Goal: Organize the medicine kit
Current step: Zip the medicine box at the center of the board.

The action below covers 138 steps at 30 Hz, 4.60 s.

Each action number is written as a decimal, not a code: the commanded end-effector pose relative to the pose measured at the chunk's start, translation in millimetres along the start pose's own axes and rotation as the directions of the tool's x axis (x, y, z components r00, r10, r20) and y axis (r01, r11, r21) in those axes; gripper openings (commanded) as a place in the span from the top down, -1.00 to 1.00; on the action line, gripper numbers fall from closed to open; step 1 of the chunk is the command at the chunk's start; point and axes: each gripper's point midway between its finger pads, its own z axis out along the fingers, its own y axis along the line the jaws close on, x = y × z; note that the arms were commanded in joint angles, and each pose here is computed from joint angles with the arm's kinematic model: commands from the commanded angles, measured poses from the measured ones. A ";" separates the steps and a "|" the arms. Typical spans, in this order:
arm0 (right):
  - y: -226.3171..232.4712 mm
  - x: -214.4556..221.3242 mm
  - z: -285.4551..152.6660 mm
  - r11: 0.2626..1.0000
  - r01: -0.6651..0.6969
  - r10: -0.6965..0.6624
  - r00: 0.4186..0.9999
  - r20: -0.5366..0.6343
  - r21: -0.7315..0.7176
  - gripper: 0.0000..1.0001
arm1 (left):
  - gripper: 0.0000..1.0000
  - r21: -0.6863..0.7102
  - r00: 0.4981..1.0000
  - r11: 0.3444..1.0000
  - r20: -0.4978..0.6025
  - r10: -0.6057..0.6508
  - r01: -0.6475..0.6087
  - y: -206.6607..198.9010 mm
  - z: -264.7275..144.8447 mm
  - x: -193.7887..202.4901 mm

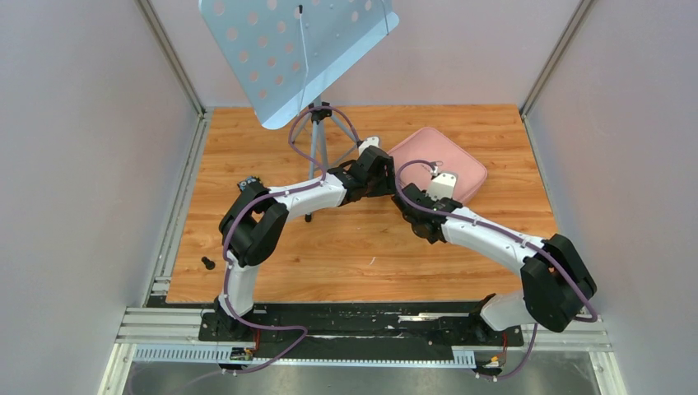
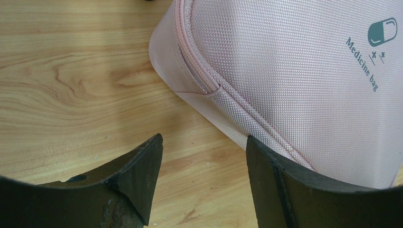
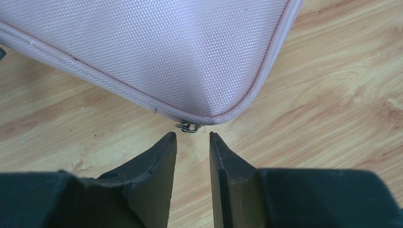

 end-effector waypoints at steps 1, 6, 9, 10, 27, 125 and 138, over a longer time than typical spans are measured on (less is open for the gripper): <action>17.4 -12.6 -2.5 0.999 -0.013 0.015 0.999 0.039 -0.036 0.36 | -0.46 0.007 1.000 1.000 0.012 -0.018 0.018 -1.6 -3.3 -2.7; 20.2 -18.3 0.1 1.000 -0.006 0.008 0.998 0.058 -0.021 0.35 | -0.45 0.005 1.000 1.000 0.010 -0.017 0.017 -0.8 -3.4 -1.9; 18.7 -20.5 3.9 1.000 0.005 -0.005 0.997 0.074 0.006 0.35 | -0.45 0.006 1.000 1.000 0.008 -0.019 0.019 -1.0 -3.3 -1.4; 19.3 -20.6 5.7 1.000 0.013 -0.014 0.997 0.076 0.014 0.35 | -0.45 0.008 1.000 1.000 0.009 -0.020 0.020 -1.5 -3.4 -1.8; 2.0 -26.8 1.4 0.996 0.030 -0.038 0.994 0.105 0.079 0.68 | -0.46 0.013 1.000 1.000 0.008 -0.021 0.021 -2.5 -2.6 -1.5; -10.8 -18.7 9.2 0.940 -0.139 0.163 0.985 0.050 -0.310 1.00 | -0.45 0.155 0.996 0.984 0.001 0.085 -0.084 -69.2 3.6 -5.1; -41.5 -27.6 6.5 0.960 -0.186 0.203 0.977 0.061 -0.210 1.00 | -0.45 0.123 0.995 0.988 -0.014 0.096 -0.093 -55.4 4.9 -3.7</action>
